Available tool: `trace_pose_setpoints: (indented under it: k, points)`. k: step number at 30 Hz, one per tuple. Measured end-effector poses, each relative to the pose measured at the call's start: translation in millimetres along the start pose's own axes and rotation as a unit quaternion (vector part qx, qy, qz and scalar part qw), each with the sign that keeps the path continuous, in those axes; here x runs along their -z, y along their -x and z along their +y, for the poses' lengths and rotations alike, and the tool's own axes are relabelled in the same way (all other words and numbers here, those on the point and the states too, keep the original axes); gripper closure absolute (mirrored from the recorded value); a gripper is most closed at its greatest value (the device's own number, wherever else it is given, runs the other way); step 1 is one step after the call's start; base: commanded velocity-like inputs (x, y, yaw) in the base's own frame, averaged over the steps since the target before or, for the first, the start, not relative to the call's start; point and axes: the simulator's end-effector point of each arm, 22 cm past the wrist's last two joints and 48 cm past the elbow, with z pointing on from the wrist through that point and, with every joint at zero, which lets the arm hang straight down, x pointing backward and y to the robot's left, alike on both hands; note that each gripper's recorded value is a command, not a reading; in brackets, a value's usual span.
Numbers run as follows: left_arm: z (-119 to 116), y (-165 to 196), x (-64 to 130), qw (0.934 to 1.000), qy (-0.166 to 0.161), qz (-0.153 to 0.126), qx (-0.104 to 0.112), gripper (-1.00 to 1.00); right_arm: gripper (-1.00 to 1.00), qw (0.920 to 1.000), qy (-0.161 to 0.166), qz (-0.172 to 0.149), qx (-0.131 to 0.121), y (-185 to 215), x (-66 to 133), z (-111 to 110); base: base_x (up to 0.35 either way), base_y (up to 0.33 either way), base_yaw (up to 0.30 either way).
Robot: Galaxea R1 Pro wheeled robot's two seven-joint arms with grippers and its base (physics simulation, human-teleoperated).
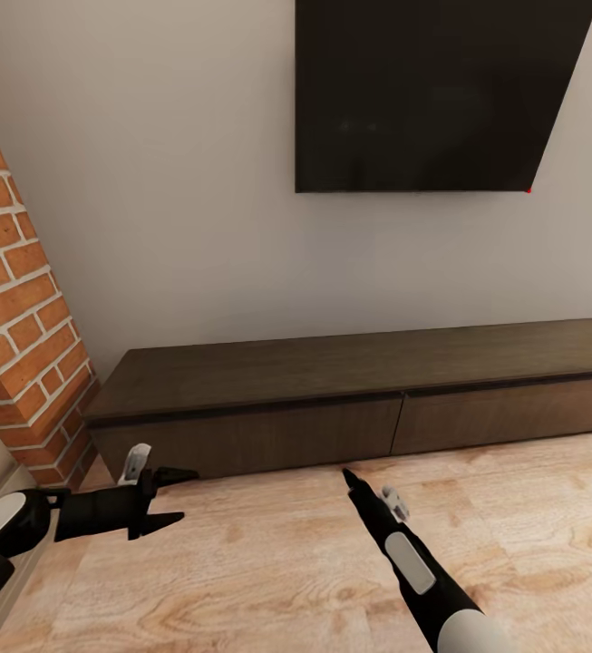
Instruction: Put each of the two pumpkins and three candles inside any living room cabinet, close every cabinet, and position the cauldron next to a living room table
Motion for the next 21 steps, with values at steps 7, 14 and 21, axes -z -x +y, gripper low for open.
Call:
trace_pose_setpoints:
  k: [7,14,21]
  points:
    - [-5.5,-6.8,-5.7,0.9999,-0.01,0.008,0.003,-1.0,-1.0,0.9912,0.119,0.024,-0.054,-6.6,7.6,44.2,0.0,0.0,0.0]
    - [0.3,-11.6,-12.1,0.9998,-0.007,0.018,0.008,-1.0,-1.0,0.9843,0.154,0.043,-0.075,-12.7,10.5,55.5,0.0,0.0,0.0]
    - [12.5,-11.0,-18.5,0.9995,-0.002,0.023,0.02,-1.0,-1.0,0.9797,0.148,0.03,-0.132,-6.9,4.7,42.7,0.0,0.0,0.0]
